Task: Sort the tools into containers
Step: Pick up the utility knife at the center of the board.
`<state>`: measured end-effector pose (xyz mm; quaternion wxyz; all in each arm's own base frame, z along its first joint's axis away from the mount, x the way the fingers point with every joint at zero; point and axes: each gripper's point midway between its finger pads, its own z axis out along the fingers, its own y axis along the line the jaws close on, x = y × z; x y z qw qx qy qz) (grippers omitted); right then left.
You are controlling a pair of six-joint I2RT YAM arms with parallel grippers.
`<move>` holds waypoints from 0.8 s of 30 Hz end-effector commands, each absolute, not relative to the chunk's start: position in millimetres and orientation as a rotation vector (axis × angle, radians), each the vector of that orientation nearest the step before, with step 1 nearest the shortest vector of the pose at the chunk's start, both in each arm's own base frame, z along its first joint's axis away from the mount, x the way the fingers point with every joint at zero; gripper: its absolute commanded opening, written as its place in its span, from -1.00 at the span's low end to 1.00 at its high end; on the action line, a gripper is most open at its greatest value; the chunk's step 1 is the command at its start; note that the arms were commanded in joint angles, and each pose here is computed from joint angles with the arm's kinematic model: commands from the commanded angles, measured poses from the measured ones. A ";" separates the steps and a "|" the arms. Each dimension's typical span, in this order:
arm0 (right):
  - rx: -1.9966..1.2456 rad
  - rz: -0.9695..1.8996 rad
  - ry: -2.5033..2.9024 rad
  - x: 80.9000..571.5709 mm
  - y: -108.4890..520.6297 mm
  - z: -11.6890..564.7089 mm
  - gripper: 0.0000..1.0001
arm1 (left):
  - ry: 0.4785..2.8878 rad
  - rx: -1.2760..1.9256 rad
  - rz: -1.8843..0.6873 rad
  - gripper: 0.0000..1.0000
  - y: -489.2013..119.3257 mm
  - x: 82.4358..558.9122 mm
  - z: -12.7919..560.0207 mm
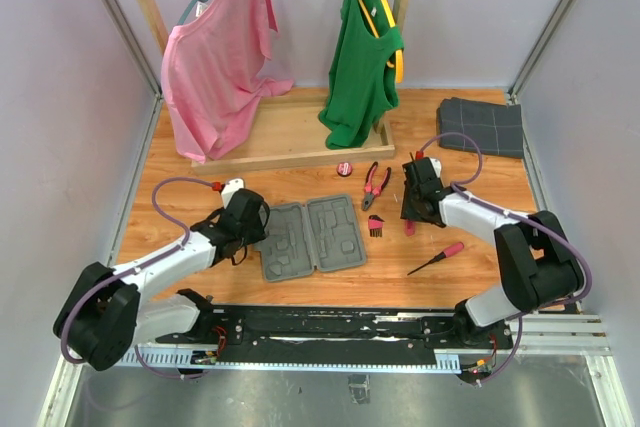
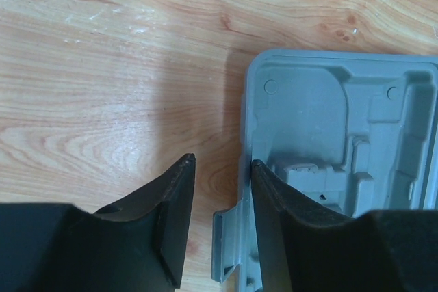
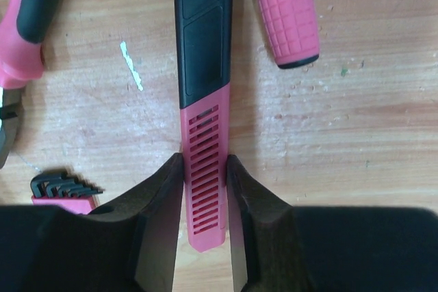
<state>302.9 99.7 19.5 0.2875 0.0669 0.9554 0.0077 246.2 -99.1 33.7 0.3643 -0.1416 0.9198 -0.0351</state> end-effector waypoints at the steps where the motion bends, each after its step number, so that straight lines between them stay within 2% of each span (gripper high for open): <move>1: 0.156 0.035 2.556 291.3 93.6 25.2 -0.55 | 2.359 -0.373 -0.127 -0.17 -103.5 254.1 35.6; 13: 0.125 0.066 2.541 282.4 93.4 31.5 -0.69 | 2.363 -0.352 -0.149 -0.20 -111.3 265.9 33.8; 24: 0.108 0.133 2.492 270.3 94.5 50.0 -0.72 | 2.368 -0.373 -0.133 -0.75 -113.8 280.3 31.7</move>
